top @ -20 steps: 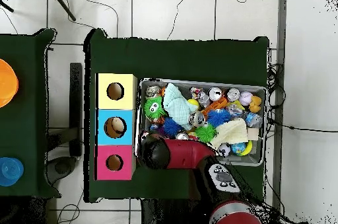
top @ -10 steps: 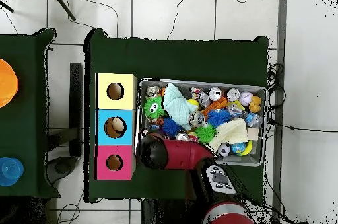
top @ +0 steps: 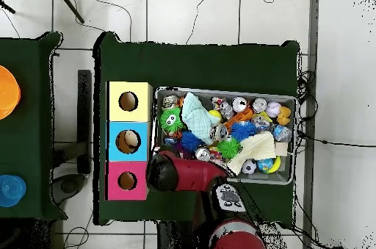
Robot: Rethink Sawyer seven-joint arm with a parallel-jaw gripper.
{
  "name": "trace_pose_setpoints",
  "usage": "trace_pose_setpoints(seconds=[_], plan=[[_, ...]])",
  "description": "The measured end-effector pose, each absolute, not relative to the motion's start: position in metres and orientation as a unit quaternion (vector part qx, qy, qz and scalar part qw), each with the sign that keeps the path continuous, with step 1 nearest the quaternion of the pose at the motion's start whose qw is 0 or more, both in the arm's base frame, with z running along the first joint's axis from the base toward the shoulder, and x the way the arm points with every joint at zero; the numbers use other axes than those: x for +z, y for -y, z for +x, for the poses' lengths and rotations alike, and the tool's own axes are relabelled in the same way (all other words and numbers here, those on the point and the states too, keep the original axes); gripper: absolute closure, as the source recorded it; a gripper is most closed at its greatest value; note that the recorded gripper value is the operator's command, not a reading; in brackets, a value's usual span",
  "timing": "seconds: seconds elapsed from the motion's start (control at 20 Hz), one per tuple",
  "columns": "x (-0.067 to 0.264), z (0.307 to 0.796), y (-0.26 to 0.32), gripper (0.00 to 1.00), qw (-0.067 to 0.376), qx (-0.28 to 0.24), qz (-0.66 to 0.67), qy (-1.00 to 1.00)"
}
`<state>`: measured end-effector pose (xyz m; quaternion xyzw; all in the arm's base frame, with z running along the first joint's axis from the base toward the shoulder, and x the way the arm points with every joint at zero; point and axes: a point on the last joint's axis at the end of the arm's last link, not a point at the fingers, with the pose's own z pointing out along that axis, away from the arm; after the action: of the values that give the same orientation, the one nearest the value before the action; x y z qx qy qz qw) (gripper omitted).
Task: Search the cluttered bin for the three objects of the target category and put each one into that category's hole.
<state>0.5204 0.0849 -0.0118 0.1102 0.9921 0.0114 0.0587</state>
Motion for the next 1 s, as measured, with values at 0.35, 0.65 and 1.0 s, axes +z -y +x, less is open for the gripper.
trace_pose_setpoints(seconds=[0.35,0.65,1.0], plan=[[-0.028,0.514,-0.085,0.00,0.064,0.008,0.117,-0.991],[-0.031,0.515,-0.085,0.00,0.070,0.008,0.121,-0.990],[-0.031,0.512,-0.087,0.00,0.071,0.002,0.115,-0.991]])
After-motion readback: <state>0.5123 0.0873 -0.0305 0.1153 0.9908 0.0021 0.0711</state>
